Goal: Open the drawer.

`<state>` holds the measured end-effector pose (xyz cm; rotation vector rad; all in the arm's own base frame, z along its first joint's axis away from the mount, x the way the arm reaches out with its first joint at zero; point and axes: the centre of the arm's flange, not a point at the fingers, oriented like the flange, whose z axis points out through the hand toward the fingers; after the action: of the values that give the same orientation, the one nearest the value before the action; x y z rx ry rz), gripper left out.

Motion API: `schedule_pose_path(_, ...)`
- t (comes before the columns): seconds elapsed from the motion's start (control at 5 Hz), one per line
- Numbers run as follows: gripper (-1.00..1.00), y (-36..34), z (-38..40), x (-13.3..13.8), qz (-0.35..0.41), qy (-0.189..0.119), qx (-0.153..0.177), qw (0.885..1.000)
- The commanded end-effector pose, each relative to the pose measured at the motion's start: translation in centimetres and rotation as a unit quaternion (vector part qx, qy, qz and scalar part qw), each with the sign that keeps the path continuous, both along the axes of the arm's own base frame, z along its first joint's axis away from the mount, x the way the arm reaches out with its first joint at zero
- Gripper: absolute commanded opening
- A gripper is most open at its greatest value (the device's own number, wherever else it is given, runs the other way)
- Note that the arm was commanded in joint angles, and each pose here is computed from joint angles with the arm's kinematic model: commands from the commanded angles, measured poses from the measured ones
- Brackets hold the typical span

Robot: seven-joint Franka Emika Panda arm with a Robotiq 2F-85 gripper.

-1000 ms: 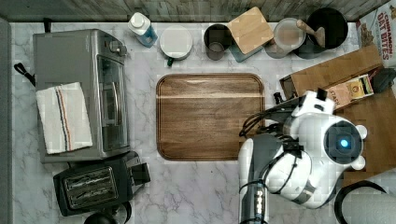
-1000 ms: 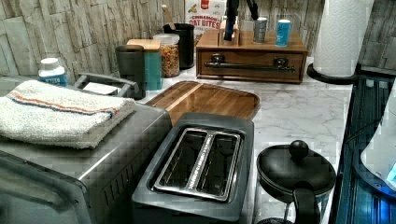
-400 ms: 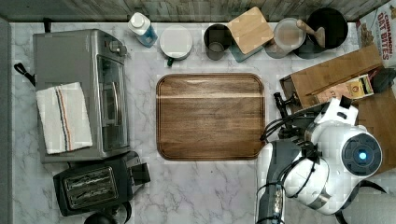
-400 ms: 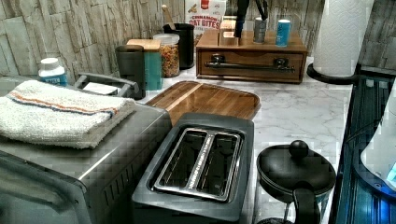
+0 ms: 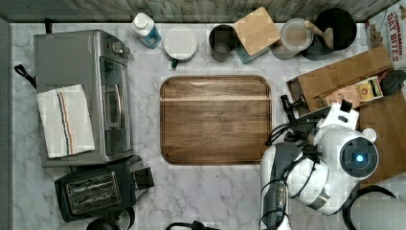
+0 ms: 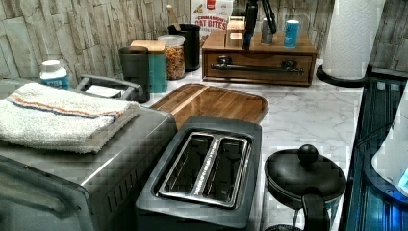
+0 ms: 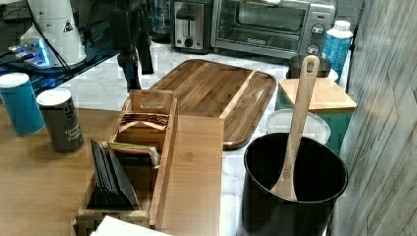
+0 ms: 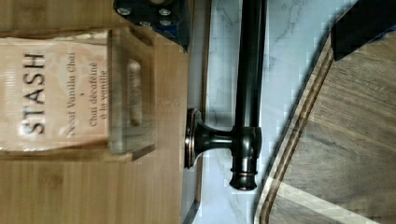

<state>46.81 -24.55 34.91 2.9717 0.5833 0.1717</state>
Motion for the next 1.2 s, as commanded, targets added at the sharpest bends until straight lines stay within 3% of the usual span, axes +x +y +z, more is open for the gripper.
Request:
schedule_pose_path(0.2, 1.0, -0.4, -3.8, -4.1, -0.027, 0.01, 0.019, 0.999)
schedule_pose_path(0.6, 1.0, -1.6, -5.9, -3.8, -0.014, -0.033, 0.01, 0.999)
schedule_pose_path(0.8, 1.0, -1.7, -6.3, -3.5, -0.016, -0.021, 0.015, 1.0)
schedule_pose_path(1.2, 1.0, -0.3, -9.0, -2.7, -0.01, -0.041, 0.022, 0.999)
